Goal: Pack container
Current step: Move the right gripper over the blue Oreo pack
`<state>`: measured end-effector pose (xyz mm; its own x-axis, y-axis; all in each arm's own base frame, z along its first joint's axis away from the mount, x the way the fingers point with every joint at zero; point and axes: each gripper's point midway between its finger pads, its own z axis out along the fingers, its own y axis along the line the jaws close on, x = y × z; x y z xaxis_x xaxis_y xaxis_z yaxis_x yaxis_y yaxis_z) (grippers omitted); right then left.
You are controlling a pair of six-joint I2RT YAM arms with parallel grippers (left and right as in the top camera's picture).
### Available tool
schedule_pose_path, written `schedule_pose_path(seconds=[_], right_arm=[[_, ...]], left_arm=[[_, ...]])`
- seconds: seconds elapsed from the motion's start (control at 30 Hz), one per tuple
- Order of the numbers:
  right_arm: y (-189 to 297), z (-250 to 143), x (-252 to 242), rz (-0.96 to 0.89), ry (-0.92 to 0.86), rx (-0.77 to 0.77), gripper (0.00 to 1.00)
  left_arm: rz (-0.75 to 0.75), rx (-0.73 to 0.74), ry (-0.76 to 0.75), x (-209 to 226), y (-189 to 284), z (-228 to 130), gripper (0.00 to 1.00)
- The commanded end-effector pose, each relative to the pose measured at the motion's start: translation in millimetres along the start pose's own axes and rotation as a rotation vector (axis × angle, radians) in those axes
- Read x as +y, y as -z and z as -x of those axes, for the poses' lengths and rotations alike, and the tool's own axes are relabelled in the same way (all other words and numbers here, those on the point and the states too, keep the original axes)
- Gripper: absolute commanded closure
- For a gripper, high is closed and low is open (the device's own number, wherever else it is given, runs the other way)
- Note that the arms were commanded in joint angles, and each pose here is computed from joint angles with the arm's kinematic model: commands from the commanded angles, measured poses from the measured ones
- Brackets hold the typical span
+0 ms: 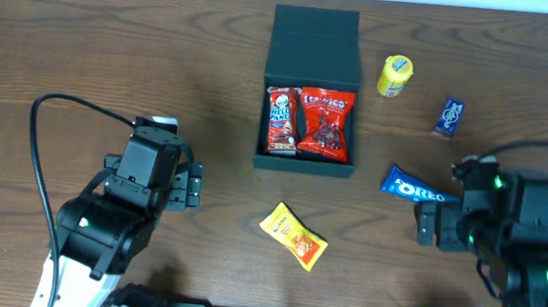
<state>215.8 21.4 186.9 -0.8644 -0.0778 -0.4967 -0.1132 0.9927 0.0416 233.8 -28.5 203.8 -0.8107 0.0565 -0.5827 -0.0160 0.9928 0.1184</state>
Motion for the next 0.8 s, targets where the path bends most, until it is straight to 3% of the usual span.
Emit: schedule_pose_path(seconds=[0.0,0.2,0.27,0.37,0.57,0.77], right_arm=[[-2,10,-2,-0.003,0.005,0.015,0.01],[-12,16,-11,-0.029,0.000,0.071,0.01],[-15,11,-20,-0.070,0.071,0.125,0.01],[-17,1,-40,-0.150,0.224,0.224,0.01],[-22,-26,-51,-0.013,0.882,0.429,0.01],[-33,-29,-62,0.068,1.121,0.492,0.01]], left_arm=[[0.004,0.007,-0.005,1,-1,-2,0.05],[0.004,0.007,-0.005,1,-1,-2,0.05],[0.004,0.008,-0.005,1,-1,-2,0.05],[0.004,0.007,-0.005,1,-1,-2,0.05],[0.004,0.007,-0.005,1,-1,-2,0.05],[0.004,0.007,-0.005,1,-1,-2,0.05]])
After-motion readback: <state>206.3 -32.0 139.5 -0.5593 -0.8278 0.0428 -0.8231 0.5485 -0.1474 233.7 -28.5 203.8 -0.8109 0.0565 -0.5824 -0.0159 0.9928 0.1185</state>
